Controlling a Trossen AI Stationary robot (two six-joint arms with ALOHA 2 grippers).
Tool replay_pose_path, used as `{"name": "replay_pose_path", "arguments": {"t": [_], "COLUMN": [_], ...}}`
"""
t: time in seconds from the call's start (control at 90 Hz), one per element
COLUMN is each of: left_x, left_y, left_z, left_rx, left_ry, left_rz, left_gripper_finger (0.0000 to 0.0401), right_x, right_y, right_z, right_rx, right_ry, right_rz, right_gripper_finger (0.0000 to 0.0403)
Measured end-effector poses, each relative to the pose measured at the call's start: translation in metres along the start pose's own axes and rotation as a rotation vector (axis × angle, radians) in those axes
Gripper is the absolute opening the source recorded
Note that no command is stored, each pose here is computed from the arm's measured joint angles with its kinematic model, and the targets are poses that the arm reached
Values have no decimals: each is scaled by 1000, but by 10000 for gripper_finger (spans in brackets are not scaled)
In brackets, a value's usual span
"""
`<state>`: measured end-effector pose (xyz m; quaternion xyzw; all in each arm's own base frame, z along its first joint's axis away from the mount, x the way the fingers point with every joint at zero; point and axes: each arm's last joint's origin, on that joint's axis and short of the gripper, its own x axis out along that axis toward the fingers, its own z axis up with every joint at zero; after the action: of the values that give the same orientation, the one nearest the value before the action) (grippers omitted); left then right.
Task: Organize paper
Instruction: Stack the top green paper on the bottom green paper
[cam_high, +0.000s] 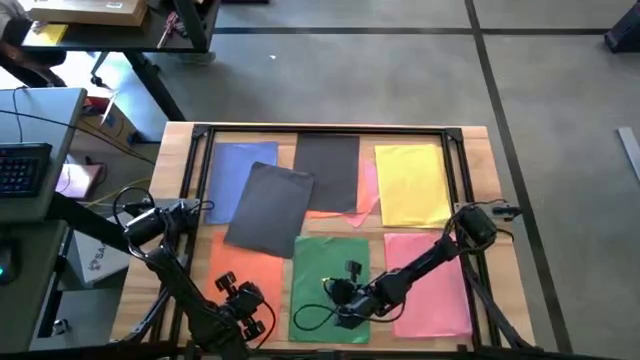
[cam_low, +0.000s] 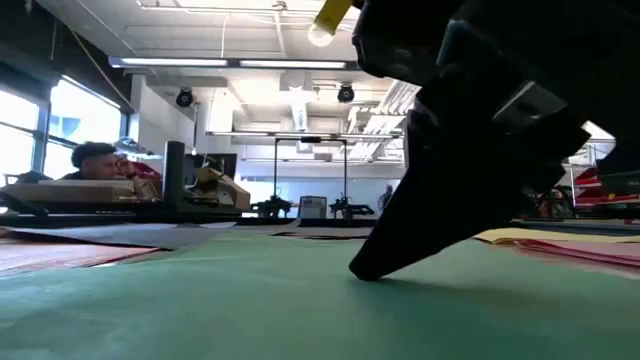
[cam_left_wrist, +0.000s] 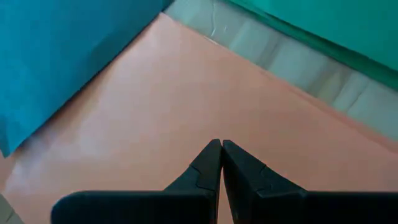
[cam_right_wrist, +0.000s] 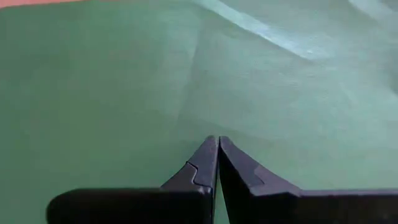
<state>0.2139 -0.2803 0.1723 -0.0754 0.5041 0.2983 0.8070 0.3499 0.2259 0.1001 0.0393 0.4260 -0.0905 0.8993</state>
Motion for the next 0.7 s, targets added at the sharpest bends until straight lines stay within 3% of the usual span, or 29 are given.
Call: {"name": "replay_pose_path", "arguments": {"t": [0.389, 0.522, 0.7], "left_x": [-7, -11, -15], "left_y": [0, 0, 1], "left_z": [4, 8, 11], "left_rx": [-51, -35, 16], "left_ry": [-73, -111, -220], "left_rz": [4, 2, 10], "left_gripper_finger": [0, 0, 0], "right_x": [-19, -33, -29], "right_y": [-4, -5, -14], "right_z": [12, 22, 27], "right_rx": [-32, -28, -53], "right_ry": [-22, -54, -67], "right_rz": [3, 9, -44], "right_gripper_finger": [0, 0, 0]}}
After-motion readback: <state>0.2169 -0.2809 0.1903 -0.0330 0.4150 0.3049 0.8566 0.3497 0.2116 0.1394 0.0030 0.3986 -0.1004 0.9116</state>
